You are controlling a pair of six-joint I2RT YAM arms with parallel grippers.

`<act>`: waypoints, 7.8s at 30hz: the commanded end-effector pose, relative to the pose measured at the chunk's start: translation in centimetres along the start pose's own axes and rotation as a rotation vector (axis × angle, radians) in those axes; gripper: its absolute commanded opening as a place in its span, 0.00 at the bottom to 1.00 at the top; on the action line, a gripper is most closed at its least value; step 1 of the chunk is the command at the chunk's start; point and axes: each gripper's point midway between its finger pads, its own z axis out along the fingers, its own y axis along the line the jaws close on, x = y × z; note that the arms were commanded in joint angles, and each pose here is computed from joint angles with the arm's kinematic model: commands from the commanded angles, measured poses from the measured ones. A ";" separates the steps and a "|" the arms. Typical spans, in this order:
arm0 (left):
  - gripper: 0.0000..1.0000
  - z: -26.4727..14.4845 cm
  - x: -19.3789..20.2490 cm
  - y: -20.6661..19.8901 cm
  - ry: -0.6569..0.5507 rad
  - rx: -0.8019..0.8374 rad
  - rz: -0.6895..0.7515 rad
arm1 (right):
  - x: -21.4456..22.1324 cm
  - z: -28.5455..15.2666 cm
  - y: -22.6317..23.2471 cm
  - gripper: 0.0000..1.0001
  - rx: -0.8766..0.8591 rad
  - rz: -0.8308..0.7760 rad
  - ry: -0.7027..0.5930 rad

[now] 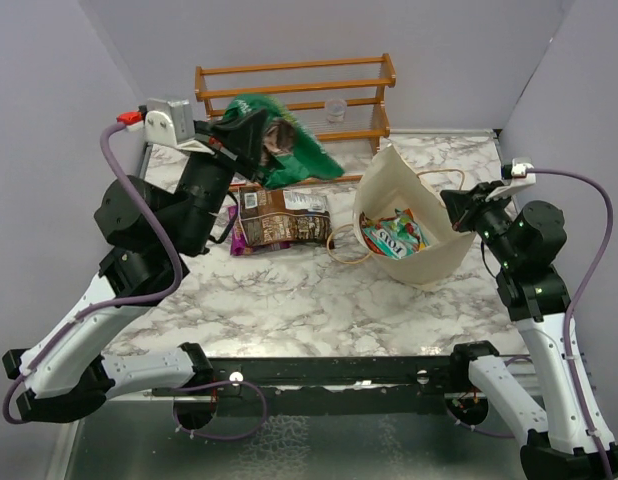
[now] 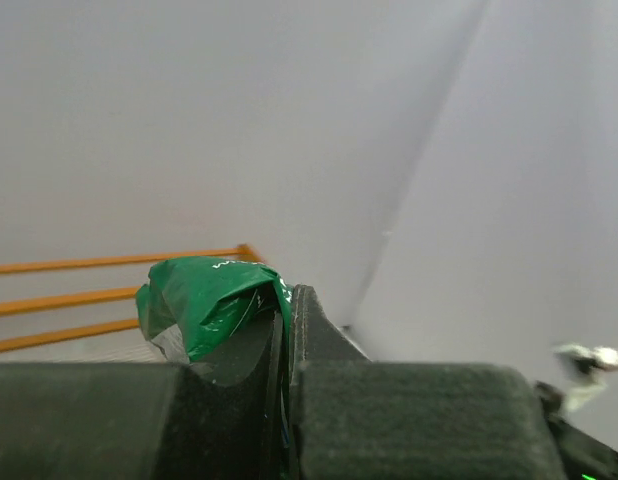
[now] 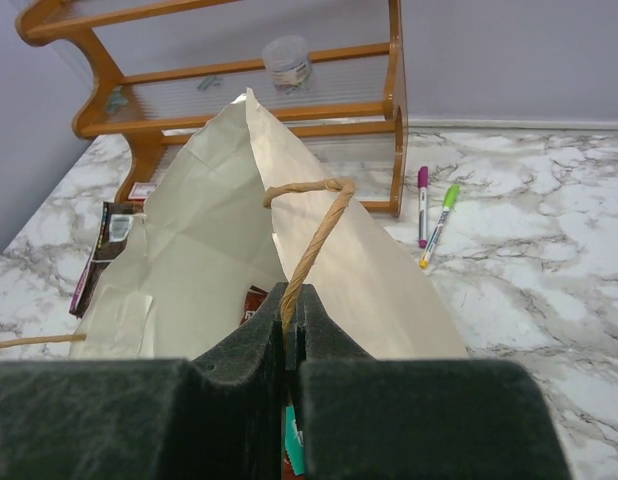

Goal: Take the snacks out of the paper bag
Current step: Place the snack at the center of the board, then adjust the paper bag at the center of the board, then take out the snack from the paper bag.

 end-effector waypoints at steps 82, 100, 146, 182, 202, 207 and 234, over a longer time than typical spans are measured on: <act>0.75 -8.3 32.0 31.5 0.804 -0.573 -0.045 | -9.1 2.4 -4.1 0.02 0.266 -0.166 -0.070; 0.80 -7.0 30.6 27.0 0.788 -0.458 0.048 | -13.9 6.3 2.5 0.02 -0.140 -0.446 -0.134; 0.53 -11.1 31.3 -4.1 0.631 0.378 -0.049 | -2.8 -0.6 9.8 0.02 -0.622 -0.189 0.013; 0.53 -4.8 55.1 1.6 0.843 0.080 0.498 | -3.5 -1.9 10.8 0.02 -0.670 -0.184 -0.014; 0.90 -6.2 61.8 3.6 1.004 0.100 0.427 | -3.3 -1.8 10.9 0.02 -0.679 -0.171 -0.006; 0.73 -6.7 62.6 4.5 1.046 0.092 0.388 | -3.4 -1.9 10.9 0.02 -0.677 -0.172 -0.009; 0.06 -5.0 52.6 0.0 0.967 0.173 0.410 | -3.1 -1.9 10.1 0.02 -0.617 -0.174 -0.018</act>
